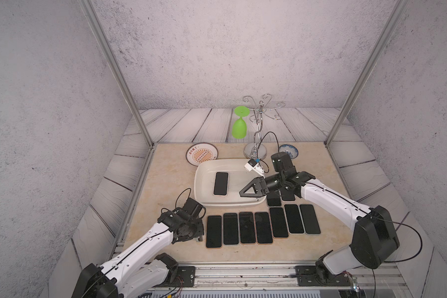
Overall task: Take the phone out of the storage box
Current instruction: Place the phone at the center of the board.
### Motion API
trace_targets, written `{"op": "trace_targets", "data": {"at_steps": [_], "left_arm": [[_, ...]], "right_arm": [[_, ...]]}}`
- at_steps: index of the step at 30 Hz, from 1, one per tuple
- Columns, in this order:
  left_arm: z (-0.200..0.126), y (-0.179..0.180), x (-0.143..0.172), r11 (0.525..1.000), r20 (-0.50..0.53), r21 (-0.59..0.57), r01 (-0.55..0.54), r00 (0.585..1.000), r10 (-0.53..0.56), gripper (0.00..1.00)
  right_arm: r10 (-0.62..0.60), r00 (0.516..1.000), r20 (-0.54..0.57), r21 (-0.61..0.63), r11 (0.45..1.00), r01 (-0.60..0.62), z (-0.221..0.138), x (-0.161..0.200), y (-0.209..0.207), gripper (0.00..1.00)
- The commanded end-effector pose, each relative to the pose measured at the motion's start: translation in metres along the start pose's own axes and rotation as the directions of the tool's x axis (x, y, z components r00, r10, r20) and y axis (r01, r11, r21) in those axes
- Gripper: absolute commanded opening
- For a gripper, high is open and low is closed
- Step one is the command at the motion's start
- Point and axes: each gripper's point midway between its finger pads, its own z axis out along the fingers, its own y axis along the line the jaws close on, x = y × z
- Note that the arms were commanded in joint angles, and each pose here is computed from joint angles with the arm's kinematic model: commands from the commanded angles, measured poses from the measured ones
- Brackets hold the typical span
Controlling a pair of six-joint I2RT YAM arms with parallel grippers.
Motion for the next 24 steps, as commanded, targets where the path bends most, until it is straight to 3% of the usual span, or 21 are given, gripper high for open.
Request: {"op": "trace_targets", "data": {"at_steps": [1, 14, 16, 19, 22, 24], "left_arm": [[0.003, -0.001, 0.021, 1.000, -0.071, 0.012, -0.006, 0.997, 0.007, 0.00], [0.003, 0.001, 0.031, 0.999, -0.104, -0.042, -0.033, 0.994, 0.029, 0.00], [0.000, 0.015, 0.025, 0.992, -0.068, -0.124, 0.008, 0.998, -0.017, 0.23], [-0.006, 0.031, 0.018, 0.976, -0.010, -0.212, 0.054, 0.998, -0.058, 0.47], [-0.012, 0.043, 0.009, 0.960, 0.052, -0.266, 0.085, 0.996, -0.074, 0.68], [-0.014, 0.047, 0.002, 0.955, 0.090, -0.276, 0.105, 0.992, -0.083, 0.71]], "right_arm": [[-0.010, 1.000, -0.009, -0.020, 1.000, 0.010, 0.001, 0.002, 0.001, 0.99], [0.028, 0.999, -0.022, -0.013, 1.000, -0.029, 0.005, 0.004, -0.012, 0.99], [0.031, 0.999, -0.023, -0.013, 0.999, -0.032, 0.005, 0.004, -0.013, 0.99], [0.023, 1.000, -0.021, -0.015, 1.000, -0.023, 0.004, 0.003, -0.010, 0.99], [0.021, 1.000, -0.019, -0.015, 1.000, -0.021, 0.004, 0.002, -0.009, 0.99], [0.024, 1.000, -0.020, -0.013, 1.000, -0.024, 0.004, 0.001, -0.011, 0.99]]}}
